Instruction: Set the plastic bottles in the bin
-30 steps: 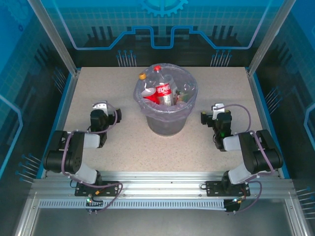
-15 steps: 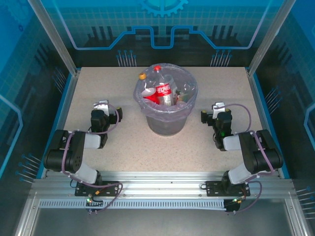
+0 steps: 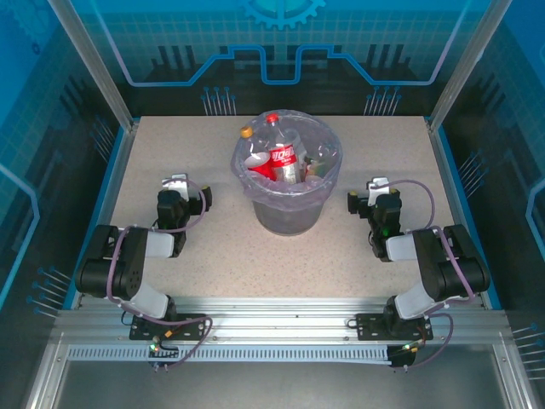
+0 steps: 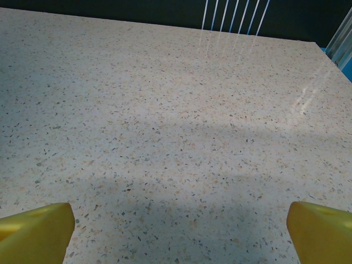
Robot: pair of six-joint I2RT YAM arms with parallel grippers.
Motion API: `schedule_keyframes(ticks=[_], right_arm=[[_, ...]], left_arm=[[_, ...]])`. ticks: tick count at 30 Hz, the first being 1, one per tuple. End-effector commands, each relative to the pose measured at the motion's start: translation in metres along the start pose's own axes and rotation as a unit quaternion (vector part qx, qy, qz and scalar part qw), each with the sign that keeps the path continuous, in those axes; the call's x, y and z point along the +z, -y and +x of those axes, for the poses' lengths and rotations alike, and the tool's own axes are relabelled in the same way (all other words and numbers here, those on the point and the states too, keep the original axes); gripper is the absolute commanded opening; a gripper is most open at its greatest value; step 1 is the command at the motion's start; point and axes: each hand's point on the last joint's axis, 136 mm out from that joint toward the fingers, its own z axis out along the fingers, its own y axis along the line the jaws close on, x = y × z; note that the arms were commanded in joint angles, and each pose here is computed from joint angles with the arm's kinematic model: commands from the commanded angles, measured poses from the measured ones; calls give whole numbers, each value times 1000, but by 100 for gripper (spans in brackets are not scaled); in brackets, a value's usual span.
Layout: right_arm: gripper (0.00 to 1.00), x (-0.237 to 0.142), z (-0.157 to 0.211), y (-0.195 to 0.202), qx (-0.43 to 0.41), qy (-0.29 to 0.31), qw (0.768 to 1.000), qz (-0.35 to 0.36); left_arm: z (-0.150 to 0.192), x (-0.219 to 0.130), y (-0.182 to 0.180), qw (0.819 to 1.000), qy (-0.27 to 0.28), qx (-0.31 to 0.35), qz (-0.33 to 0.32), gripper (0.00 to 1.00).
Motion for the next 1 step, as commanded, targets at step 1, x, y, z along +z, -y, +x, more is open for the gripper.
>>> schedule_keyframes(ticks=[1], right_arm=[[100,4,-15,6,9,24,1000,11]], left_arm=[[-5,-1,3,1000,14,7,8,99]])
